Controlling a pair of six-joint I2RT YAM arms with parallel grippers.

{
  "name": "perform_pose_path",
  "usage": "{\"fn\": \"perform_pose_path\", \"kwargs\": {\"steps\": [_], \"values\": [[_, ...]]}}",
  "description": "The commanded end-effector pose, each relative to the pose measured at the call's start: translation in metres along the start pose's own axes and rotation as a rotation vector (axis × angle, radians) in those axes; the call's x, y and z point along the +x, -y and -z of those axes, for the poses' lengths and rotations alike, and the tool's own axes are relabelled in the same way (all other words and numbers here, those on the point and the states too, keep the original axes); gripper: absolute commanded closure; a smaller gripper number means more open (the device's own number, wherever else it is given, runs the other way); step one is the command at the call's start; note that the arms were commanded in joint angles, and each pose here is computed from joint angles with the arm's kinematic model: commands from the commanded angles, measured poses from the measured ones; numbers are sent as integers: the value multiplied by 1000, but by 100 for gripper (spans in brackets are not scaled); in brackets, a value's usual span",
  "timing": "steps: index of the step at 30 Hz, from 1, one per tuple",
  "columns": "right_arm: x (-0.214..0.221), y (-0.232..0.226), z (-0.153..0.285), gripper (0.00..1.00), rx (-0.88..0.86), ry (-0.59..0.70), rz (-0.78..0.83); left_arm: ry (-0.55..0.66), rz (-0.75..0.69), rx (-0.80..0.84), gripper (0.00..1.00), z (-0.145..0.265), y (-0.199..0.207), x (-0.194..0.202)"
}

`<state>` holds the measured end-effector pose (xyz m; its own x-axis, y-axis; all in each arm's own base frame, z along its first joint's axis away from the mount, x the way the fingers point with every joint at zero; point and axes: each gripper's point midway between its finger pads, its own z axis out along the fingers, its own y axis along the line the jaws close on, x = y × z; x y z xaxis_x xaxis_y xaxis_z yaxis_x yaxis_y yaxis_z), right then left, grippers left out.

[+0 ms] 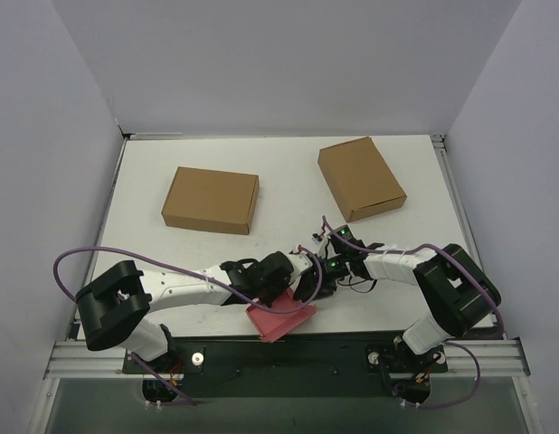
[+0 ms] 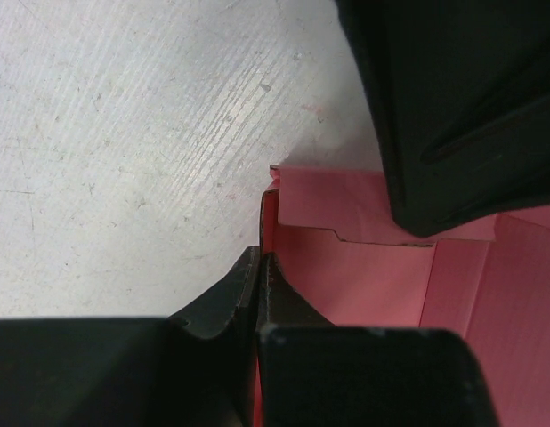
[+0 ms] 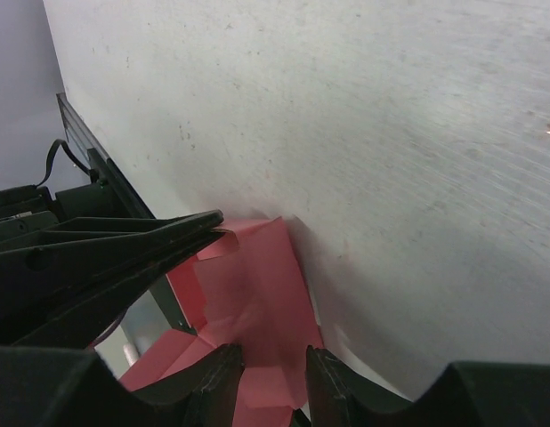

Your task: Fold the paper box

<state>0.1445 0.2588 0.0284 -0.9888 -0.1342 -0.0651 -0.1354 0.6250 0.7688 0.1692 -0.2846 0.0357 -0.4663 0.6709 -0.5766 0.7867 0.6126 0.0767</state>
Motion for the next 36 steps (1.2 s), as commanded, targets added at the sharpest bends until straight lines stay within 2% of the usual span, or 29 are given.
{"fn": "perform_pose_path", "kwargs": {"steps": [1, 13, 22, 27, 36], "values": [[-8, -10, -4, 63, 21, 7, 68, 32, 18, -1, 100, 0, 4, -9], [-4, 6, -12, 65, 178, 14, 107, 37, 48, 10, 100, 0, 7, -9], [-7, 9, -21, 66, 245, 59, 112, 44, 70, 21, 100, 2, 9, -7], [-6, 12, -21, 63, 316, 98, 131, 55, 92, 32, 100, 3, 11, -9], [-4, 19, -25, 66, 397, 128, 156, 64, 130, 40, 100, 7, 14, -8]]}}
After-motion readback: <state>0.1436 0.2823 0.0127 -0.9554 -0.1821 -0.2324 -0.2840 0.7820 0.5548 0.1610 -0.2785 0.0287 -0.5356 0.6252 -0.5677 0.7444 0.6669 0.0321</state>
